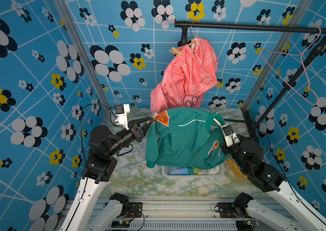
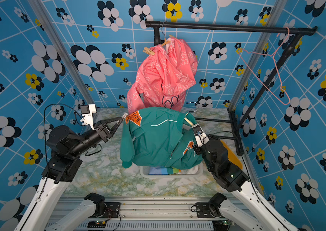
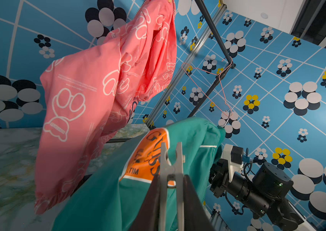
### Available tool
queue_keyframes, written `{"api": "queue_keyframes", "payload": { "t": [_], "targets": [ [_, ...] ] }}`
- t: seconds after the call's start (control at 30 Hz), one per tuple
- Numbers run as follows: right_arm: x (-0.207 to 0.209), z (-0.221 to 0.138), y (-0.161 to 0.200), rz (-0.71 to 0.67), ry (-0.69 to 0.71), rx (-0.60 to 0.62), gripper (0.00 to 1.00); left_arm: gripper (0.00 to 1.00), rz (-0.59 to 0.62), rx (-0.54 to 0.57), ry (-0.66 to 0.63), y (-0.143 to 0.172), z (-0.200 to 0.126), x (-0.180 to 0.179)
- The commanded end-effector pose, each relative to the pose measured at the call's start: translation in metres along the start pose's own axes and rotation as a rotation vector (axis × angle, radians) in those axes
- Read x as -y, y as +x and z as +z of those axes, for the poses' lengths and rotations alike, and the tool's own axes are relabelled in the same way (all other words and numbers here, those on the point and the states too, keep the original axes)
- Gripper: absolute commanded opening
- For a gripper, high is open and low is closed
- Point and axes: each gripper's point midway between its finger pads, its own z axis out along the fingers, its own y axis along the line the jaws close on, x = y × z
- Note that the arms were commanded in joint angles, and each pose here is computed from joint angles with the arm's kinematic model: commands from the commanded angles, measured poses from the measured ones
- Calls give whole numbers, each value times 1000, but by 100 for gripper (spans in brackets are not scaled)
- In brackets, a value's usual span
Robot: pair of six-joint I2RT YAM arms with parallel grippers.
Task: Remove the clothespins securing jackets to the hanger
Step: Place the jacket in the basket.
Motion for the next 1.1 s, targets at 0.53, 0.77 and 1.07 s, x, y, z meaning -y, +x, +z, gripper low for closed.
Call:
{"api": "queue_keyframes", "payload": {
  "t": [0.53,0.77,1.07],
  "targets": [
    [-71,81,79,-47,-55,-379,0,0,4,10,97,-13,22,8],
    [-60,60,54,62,-95,-297,39,0,-54,-143,170,17,56,-2],
    [-43,-17,-45,215,-352,105,57,0,-103,-359,340,64,83,9]
  ]
}}
